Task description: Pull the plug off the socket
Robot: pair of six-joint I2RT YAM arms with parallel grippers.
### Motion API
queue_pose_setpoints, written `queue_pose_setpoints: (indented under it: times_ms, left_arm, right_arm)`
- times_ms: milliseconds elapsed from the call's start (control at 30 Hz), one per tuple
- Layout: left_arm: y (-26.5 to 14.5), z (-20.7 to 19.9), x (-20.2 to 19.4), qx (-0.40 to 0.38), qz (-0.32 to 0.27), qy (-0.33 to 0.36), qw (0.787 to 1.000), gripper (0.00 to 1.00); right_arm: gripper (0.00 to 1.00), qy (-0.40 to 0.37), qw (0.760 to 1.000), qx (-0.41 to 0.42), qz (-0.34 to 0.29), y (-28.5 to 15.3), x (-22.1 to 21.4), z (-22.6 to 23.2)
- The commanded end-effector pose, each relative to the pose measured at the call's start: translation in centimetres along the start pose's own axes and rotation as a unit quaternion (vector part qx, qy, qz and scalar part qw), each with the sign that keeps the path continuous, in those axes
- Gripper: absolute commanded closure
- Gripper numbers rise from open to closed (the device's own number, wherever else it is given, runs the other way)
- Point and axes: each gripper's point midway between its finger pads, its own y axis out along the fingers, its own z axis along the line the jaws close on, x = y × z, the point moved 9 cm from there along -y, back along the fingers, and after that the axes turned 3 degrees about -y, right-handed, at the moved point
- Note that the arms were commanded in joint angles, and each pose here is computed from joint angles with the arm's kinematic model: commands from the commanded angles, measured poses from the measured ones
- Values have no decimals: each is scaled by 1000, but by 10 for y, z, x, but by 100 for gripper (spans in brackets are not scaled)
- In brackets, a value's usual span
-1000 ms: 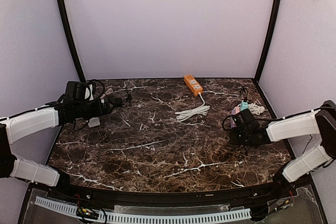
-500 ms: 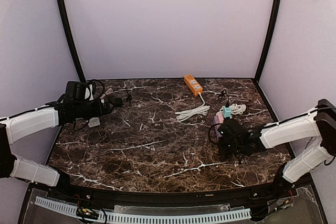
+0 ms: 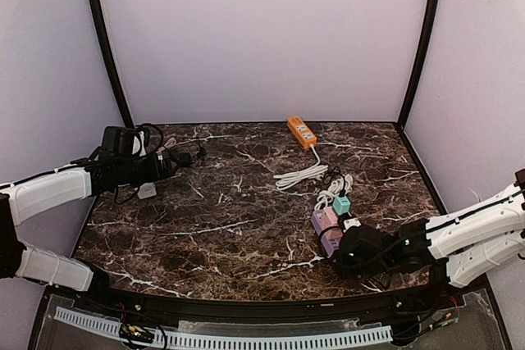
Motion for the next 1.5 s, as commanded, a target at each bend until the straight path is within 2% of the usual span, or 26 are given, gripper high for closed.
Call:
queue_pose_setpoints:
  times_ms: [0, 233, 500, 633, 800, 900, 1067, 1133, 1233, 1333, 1467]
  left_arm:
    - [-8, -10, 10, -18, -14, 2, 1000, 0]
    - [-14, -12, 10, -15, -14, 9, 1000, 0]
    - [-19, -13, 9, -12, -11, 16, 1000, 0]
    - [-20, -14, 7, -14, -8, 18, 1000, 0]
    - [-22, -14, 6, -16, -6, 21, 1000, 0]
    - [-23, -16, 5, -18, -3, 23, 1000, 0]
    - [-24, -20, 4, -21, -1, 30, 999, 0]
    - [-25, -21, 4, -22, 0, 33, 999, 0]
    - [-26, -25, 4, -26, 2, 41, 999, 0]
    - [-28, -30, 3, -28, 5, 50, 998, 0]
    - [-38, -39, 2, -39, -4, 69, 997, 0]
  right_arm:
    - [79, -53, 998, 38, 27, 1, -14, 25]
    - [84, -205, 976, 52, 53, 21, -32, 89]
    - [84, -258, 961, 97, 29, 34, -19, 148]
    - [84, -289, 953, 84, 13, 41, -7, 150]
    - [82, -288, 955, 75, 6, 52, 12, 125]
    - [73, -286, 955, 83, -8, 53, 25, 117]
    - [35, -284, 954, 85, -46, 47, 44, 107]
    - [25, -284, 954, 86, -51, 46, 47, 104]
    - [4, -288, 952, 89, -56, 45, 48, 103]
    - [1, -284, 951, 101, -69, 39, 49, 102]
    - [1, -257, 949, 137, -122, 12, 61, 100]
